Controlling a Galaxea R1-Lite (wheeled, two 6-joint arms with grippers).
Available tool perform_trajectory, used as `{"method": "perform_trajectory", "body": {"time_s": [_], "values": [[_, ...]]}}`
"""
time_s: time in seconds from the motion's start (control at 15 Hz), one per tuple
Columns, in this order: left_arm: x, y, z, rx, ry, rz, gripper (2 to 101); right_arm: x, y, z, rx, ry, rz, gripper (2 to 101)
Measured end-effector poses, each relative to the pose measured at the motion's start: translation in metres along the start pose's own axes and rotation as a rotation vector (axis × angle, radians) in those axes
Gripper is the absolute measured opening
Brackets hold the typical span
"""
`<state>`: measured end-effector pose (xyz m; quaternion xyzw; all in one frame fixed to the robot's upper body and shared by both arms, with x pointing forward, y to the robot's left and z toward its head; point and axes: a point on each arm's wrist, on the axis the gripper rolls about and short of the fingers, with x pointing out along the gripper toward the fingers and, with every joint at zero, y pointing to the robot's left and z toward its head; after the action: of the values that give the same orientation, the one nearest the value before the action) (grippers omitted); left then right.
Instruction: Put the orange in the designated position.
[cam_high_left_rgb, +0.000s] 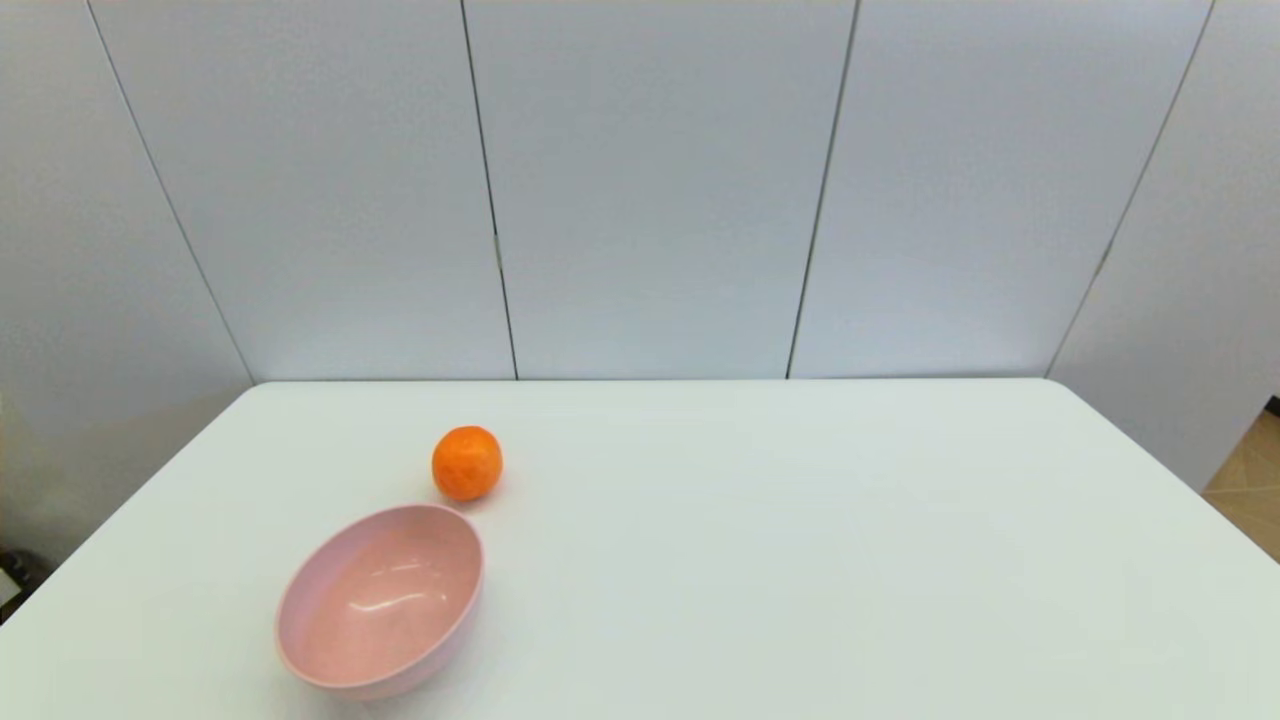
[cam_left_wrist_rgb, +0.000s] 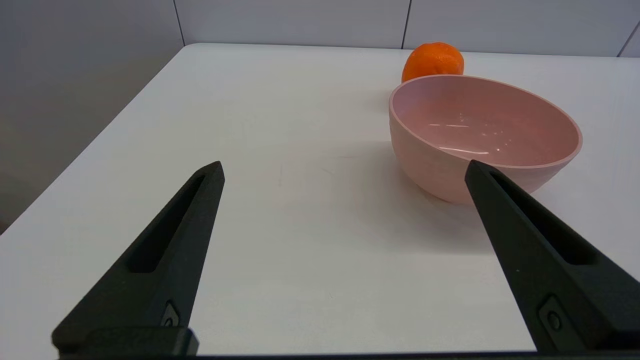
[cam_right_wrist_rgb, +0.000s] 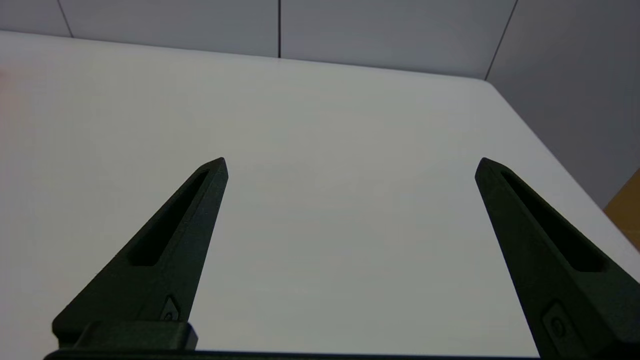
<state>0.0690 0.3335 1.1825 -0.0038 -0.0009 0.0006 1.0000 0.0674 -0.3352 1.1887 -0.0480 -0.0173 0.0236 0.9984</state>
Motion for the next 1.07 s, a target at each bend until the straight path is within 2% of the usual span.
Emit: {"method": "perform_trajectory", "body": {"time_s": [0.13,0.47,1.07], "values": [[0.0,0.0,0.0,0.0,0.0,0.0,97.9,0.001,0.0004,-0.0049,-0.023,0.022,0.002,98.0],[0.0,0.0,0.0,0.0,0.0,0.0,97.9,0.0013,0.0005,-0.0067,0.002,0.035,0.0,98.0],[0.0,0.0,0.0,0.0,0.0,0.0,97.9,0.0014,0.0005,-0.0069,0.0,0.037,0.001,97.9]]}}
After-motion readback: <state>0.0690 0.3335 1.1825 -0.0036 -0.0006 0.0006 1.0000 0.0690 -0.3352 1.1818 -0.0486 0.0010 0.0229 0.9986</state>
